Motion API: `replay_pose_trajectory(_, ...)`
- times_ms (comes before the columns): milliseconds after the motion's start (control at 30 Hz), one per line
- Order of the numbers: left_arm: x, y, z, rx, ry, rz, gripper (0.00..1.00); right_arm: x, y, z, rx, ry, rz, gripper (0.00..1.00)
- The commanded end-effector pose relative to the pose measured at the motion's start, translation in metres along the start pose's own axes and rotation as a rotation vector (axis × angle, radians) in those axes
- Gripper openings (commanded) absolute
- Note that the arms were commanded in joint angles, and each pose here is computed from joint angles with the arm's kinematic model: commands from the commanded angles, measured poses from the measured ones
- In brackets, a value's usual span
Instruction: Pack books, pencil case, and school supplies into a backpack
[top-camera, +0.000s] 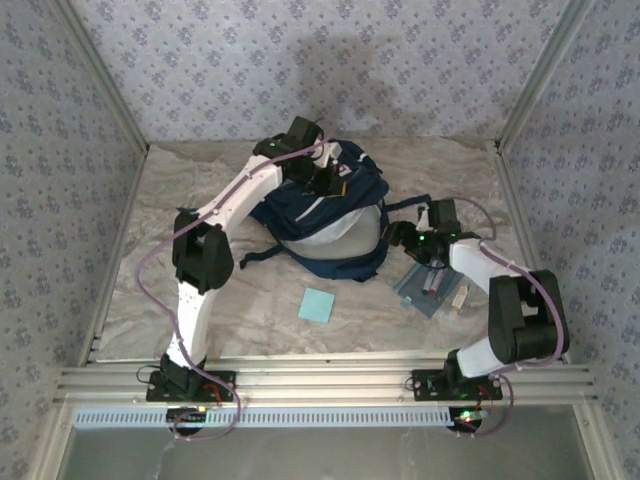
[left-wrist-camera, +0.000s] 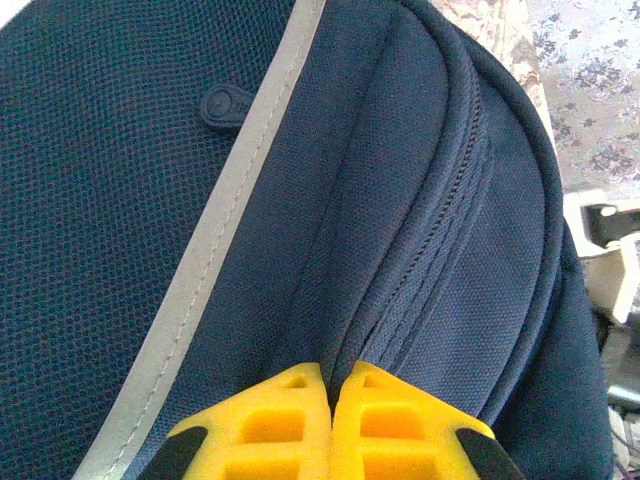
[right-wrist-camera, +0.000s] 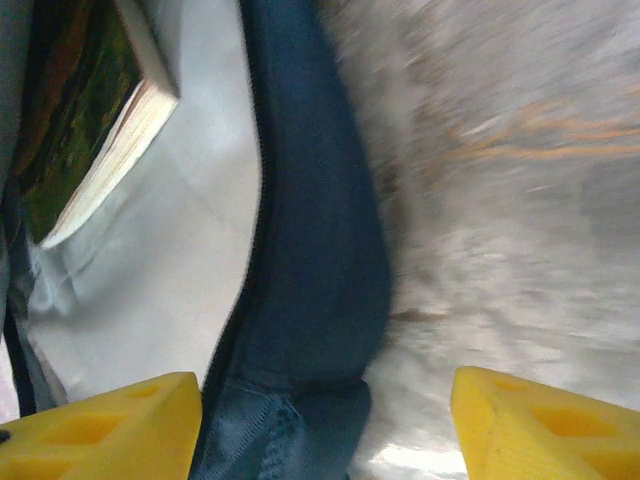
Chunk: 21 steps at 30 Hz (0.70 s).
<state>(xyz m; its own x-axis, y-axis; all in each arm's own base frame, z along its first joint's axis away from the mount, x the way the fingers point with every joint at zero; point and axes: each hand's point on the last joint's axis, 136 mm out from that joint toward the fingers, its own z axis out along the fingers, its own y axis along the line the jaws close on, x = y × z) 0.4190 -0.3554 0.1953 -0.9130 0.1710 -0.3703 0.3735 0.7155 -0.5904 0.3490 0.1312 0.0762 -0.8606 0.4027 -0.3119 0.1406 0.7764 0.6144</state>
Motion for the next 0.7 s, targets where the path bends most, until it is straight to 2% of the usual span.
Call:
replay_pose_trajectory(0, -0.013, -0.011, -0.045, 0.006, -0.094, 0.059, 0.00, 0.018, 0.045, 0.027, -0.137, 0.060, -0.038, 0.65)
replay_pose_trajectory(200, 0.003, 0.021, -0.066, -0.058, -0.086, 0.019, 0.00, 0.046, 0.119, 0.067, -0.296, 0.140, -0.074, 0.57)
replay_pose_trajectory(233, 0.006, 0.029, -0.069, -0.072, -0.084, -0.002, 0.05, 0.052, 0.134, 0.071, -0.326, 0.156, -0.083, 0.57)
replay_pose_trajectory(333, 0.008, 0.049, -0.083, -0.097, -0.119, -0.059, 0.29, 0.074, 0.180, 0.076, -0.406, 0.211, -0.140, 0.59)
replay_pose_trajectory(400, 0.006, 0.057, -0.093, -0.103, -0.158, -0.090, 0.38, 0.085, 0.200, 0.073, -0.434, 0.237, -0.182, 0.63)
replay_pose_trajectory(467, 0.003, 0.064, -0.102, -0.117, -0.185, -0.108, 0.44, 0.092, 0.206, 0.068, -0.436, 0.262, -0.212, 0.66)
replay_pose_trajectory(533, 0.000, 0.068, -0.107, -0.133, -0.204, -0.111, 0.45, 0.100, 0.203, 0.063, -0.415, 0.299, -0.245, 0.69)
replay_pose_trajectory(667, -0.004, 0.071, -0.102, -0.146, -0.205, -0.107, 0.46, 0.101, 0.170, 0.045, -0.297, 0.318, -0.312, 0.71)
